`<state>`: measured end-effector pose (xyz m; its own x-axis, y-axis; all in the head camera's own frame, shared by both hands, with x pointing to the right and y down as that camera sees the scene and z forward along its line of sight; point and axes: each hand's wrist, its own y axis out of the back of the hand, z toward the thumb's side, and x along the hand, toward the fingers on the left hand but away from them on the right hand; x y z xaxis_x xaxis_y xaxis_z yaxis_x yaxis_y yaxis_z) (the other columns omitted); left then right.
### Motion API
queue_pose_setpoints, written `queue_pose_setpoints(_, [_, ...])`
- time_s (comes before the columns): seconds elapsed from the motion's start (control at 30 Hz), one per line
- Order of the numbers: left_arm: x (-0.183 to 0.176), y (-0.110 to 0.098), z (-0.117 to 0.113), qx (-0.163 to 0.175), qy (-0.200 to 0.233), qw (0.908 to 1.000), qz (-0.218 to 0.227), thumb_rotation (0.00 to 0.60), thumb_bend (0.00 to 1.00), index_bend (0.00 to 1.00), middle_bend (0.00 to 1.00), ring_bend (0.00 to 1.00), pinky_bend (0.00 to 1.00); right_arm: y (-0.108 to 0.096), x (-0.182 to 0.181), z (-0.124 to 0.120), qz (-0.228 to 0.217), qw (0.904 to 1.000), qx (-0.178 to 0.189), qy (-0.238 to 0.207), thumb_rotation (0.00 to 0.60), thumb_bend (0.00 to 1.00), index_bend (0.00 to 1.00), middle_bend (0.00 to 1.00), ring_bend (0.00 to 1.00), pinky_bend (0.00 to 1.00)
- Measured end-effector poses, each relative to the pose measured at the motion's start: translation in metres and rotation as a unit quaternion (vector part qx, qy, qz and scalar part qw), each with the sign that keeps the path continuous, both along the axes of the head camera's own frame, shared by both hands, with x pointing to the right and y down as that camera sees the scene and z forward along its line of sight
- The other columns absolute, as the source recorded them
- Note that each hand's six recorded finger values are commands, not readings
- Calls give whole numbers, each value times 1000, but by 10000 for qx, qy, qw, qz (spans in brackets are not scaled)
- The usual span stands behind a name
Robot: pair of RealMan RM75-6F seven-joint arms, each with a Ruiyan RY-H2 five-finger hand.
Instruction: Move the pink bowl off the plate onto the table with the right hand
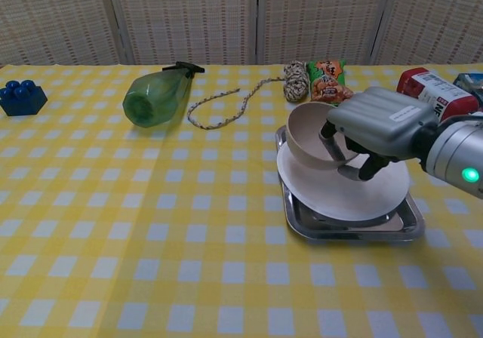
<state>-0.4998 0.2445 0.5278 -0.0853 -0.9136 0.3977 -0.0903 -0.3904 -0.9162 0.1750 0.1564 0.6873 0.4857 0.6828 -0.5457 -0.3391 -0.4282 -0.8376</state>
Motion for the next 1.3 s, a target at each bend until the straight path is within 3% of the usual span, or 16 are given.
queue_pose_setpoints(0.27, [-10,-2,-6,73,-87,9998,-191,600,0,475,397,314,476,1,-39,-23,-456,9984,145,-316,600,430,698,1000,1000,1000])
queue_pose_setpoints(0.47, [-24,-5,-13,194,-176,9987,-443,600,0,474,397,314,476,14,-85,-22,-876,9941,-116,-630,600,403,688,1000,1000,1000])
queue_pose_setpoints(0.6, [-33,-6,-17,239,-247,9976,-603,600,0,474,397,314,476,22,-103,-16,-995,9917,-284,-766,600,305,529,1000,1000,1000])
queue_pose_setpoints(0.73, [-34,-6,-18,245,-235,9976,-606,600,0,474,397,314,476,24,-107,-14,-1015,9909,-290,-838,600,255,370,998,1000,1000])
queue_pose_setpoints(0.8, [-33,-6,-18,237,-233,9977,-584,600,0,474,397,314,476,24,-106,-15,-1010,9909,-260,-851,600,248,344,995,1000,1000])
queue_pose_setpoints(1.1, [-27,-4,-14,172,-269,9983,-482,600,0,474,397,314,476,19,-91,-22,-907,9919,-189,-872,600,233,337,955,999,1000])
queue_pose_setpoints(1.2, [-25,-4,-12,137,-264,9986,-446,600,0,474,397,314,476,17,-79,-30,-857,9926,-74,-861,600,222,334,896,963,1000])
queue_pose_setpoints(1.3, [-22,-3,-10,106,-272,9988,-385,600,0,474,397,314,476,14,-59,-41,-710,9942,109,-798,600,204,334,784,862,1000])
